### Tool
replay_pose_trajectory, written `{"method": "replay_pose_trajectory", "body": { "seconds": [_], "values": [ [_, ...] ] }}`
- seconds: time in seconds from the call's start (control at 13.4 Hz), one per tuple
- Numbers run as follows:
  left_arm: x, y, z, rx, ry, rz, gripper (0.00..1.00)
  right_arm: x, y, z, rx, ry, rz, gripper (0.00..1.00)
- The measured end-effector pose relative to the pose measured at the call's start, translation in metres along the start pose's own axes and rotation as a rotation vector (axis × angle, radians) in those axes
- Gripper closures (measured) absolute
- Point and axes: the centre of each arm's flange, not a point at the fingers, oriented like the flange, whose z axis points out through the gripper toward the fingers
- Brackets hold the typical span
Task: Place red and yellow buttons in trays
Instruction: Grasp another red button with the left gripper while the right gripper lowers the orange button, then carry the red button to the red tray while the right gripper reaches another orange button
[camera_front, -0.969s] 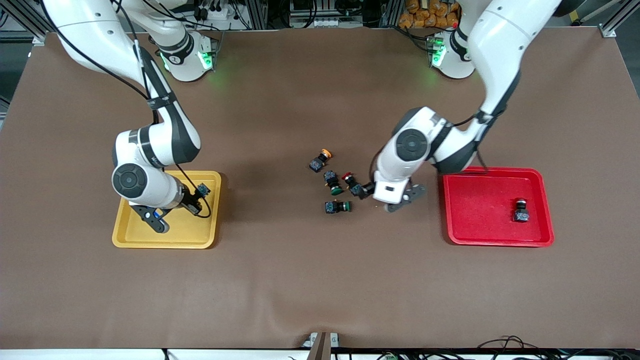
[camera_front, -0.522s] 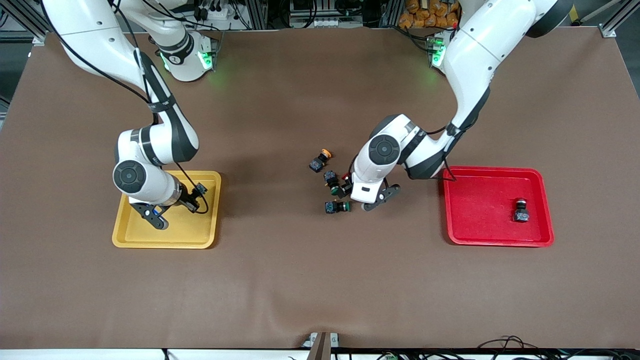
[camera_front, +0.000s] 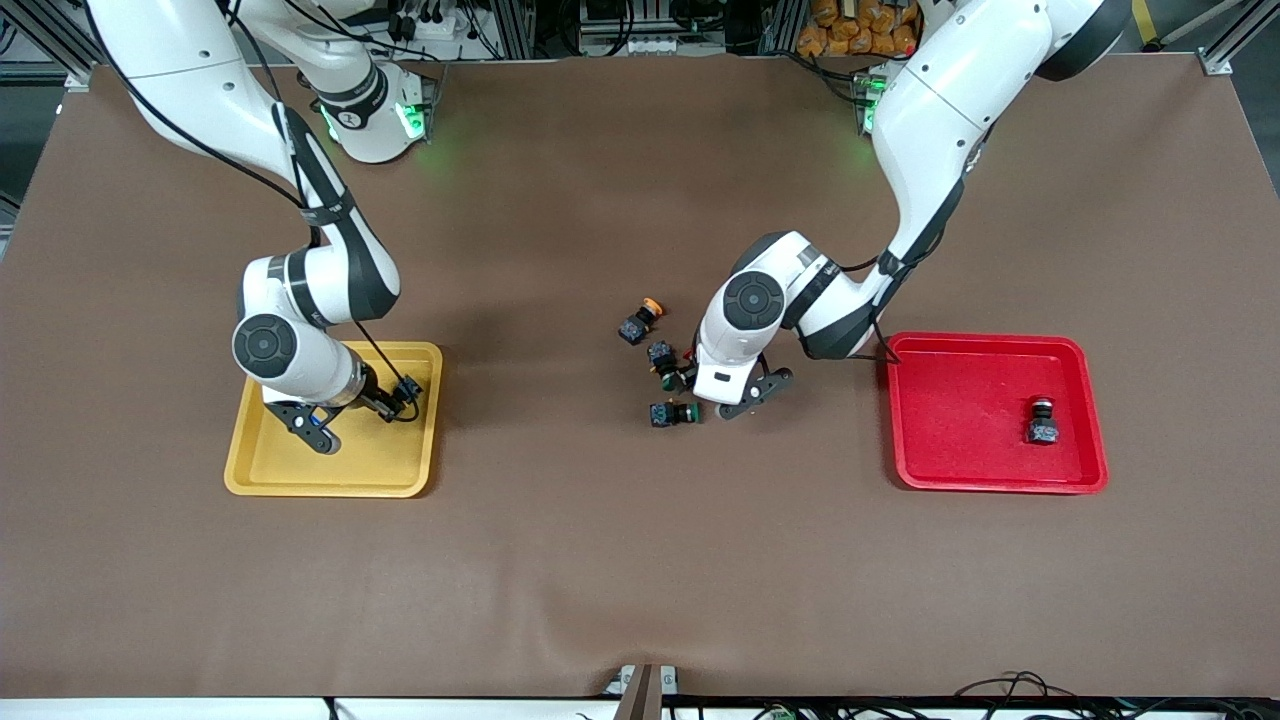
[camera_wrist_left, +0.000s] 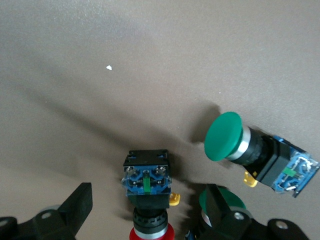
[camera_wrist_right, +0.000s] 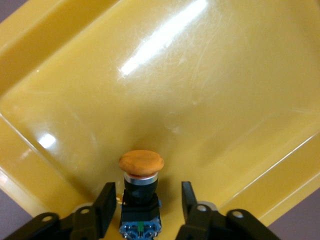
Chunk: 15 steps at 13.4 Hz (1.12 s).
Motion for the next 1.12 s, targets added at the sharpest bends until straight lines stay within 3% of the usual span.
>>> {"method": "replay_pose_trajectory", "body": {
  "seconds": [0.22,0.45,0.6,0.67,0.89,1.12],
  "values": [
    [0.000,-0.001,0.004,0.006,0.002,0.003,0.00,0.004,0.005,-0.004,-0.013,-0.007,-0.029,0.02],
    [-0.001,-0.001,0.005,0.008,0.002,0.004,0.29,0.004,-0.003,-0.029,-0.045,-0.042,-0.035,0.00],
    [-0.002,0.000,0.005,0.008,0.002,0.005,0.50,-0.003,-0.016,-0.051,-0.045,-0.096,-0.024,0.00],
    [-0.002,0.000,0.005,0.007,0.002,0.003,0.56,-0.008,-0.023,-0.061,-0.038,-0.128,-0.018,0.00],
    [0.000,0.000,0.004,0.005,0.005,-0.011,0.56,-0.030,-0.046,-0.082,-0.027,-0.185,0.011,0.00],
    [0.015,-0.002,-0.004,0.004,0.040,-0.004,0.56,-0.076,-0.082,-0.090,-0.040,-0.171,0.068,0.00]
  ]
}}
